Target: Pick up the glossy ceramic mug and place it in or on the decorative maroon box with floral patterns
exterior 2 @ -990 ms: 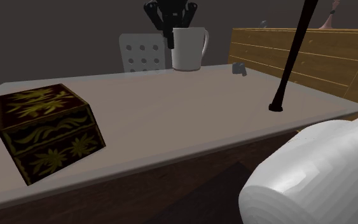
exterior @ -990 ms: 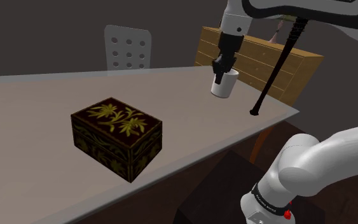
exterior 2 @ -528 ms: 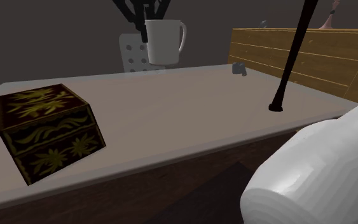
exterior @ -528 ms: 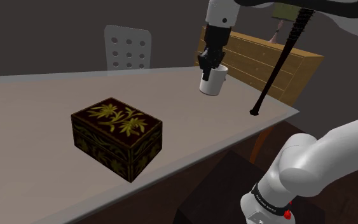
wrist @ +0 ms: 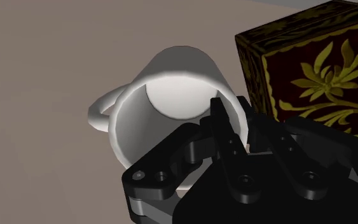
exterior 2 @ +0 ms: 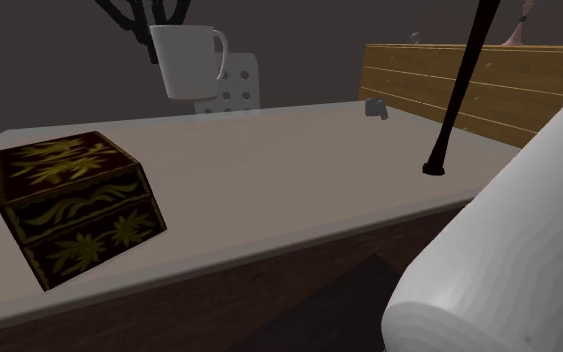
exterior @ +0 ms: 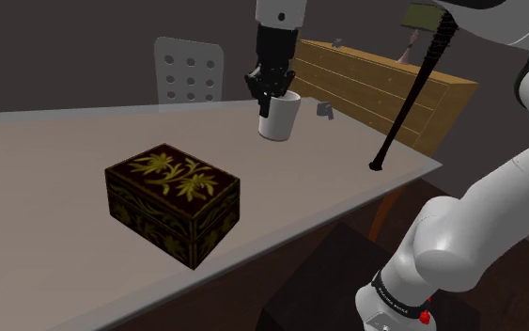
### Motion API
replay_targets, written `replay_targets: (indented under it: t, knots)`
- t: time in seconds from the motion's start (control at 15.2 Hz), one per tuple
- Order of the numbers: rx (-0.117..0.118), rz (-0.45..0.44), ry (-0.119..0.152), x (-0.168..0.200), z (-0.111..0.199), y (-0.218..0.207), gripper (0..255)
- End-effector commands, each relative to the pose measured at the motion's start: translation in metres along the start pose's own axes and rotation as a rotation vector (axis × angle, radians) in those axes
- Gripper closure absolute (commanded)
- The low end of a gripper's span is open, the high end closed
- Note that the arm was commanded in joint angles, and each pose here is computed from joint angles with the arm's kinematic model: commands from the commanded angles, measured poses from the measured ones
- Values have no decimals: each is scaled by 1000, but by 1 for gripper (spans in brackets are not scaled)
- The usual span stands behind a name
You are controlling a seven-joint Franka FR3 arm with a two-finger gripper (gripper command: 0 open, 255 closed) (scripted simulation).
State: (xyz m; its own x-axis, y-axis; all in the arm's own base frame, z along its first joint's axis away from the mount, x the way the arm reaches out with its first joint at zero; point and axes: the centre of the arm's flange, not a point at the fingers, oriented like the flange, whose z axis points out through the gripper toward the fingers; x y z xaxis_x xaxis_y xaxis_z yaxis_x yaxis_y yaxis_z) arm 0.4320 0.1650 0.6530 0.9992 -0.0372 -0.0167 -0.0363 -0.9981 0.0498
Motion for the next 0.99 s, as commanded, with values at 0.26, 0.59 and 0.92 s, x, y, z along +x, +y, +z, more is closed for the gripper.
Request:
replay_targets:
  t: [0.26, 0.59, 0.92]
  knots:
    - [1, 1, 0, 29, -8, -73, 255]
    - [1, 1, 0, 54, -15, -134, 255]
    - [1, 1, 0, 78, -22, -195, 255]
